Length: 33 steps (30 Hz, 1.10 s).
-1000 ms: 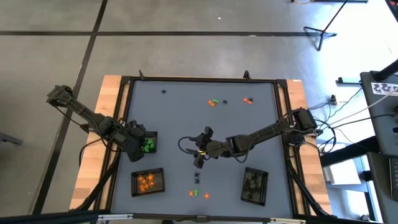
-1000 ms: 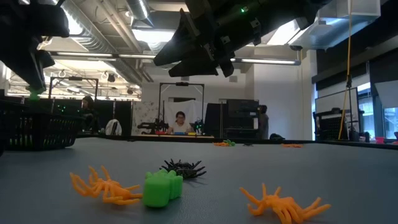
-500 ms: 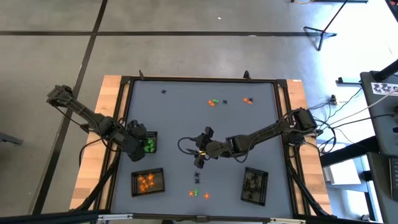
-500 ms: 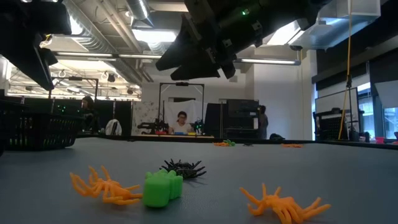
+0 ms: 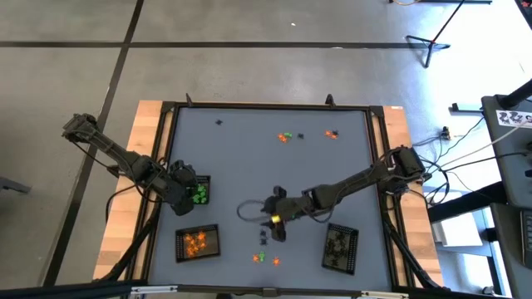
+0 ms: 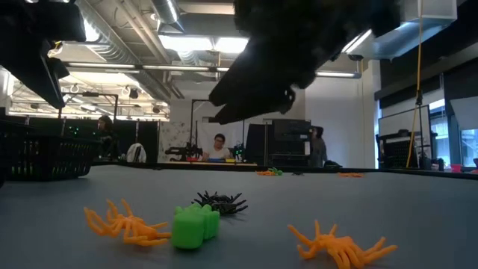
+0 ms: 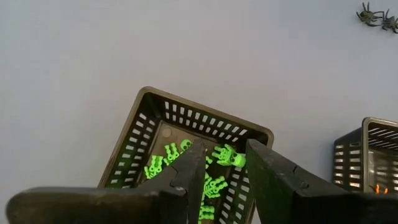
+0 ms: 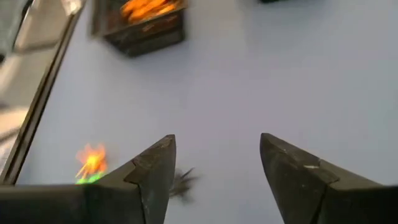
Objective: Sort Halloween decoration
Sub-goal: Put the black spider toy into the bottom right black bin
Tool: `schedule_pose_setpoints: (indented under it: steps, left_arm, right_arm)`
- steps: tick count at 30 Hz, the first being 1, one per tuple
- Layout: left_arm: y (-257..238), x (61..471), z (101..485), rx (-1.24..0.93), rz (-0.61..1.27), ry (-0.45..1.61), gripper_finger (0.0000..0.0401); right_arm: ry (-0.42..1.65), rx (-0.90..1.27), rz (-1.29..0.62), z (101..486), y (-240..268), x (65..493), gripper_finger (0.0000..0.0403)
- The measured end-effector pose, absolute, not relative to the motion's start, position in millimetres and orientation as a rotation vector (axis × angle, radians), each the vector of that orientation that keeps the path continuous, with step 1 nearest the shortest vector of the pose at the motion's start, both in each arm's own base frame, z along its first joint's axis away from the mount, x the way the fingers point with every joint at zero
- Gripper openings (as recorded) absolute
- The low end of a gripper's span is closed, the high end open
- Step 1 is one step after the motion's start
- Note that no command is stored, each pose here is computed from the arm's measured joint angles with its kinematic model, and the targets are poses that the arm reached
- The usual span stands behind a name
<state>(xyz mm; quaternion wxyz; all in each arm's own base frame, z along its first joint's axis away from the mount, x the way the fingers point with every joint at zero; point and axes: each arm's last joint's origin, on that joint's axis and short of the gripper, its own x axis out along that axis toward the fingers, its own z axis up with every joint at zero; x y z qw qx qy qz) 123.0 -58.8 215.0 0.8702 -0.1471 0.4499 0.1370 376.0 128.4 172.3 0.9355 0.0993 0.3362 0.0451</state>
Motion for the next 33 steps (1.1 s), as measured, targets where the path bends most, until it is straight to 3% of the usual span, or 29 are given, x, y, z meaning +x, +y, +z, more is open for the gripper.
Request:
schedule_pose_setpoints:
  steps: [10, 24, 28, 33]
  left_arm:
    - [-59, 123, 215, -0.307, 0.287, 0.941, 0.0107]
    - [-59, 123, 215, -0.308, 0.287, 0.941, 0.0107]
    - [-59, 123, 215, -0.308, 0.286, 0.94, 0.0107]
    - [-59, 123, 215, -0.308, 0.287, 0.941, 0.0107]
  right_arm:
    - [0.673, 0.034, 0.093, 163, 170, 360, 0.023]
    - [0.762, 0.072, 0.038, 112, 173, 368, 0.0224]
    - [0.766, 0.07, 0.037, 111, 173, 368, 0.019]
    - [0.772, 0.064, 0.037, 111, 173, 367, 0.0115]
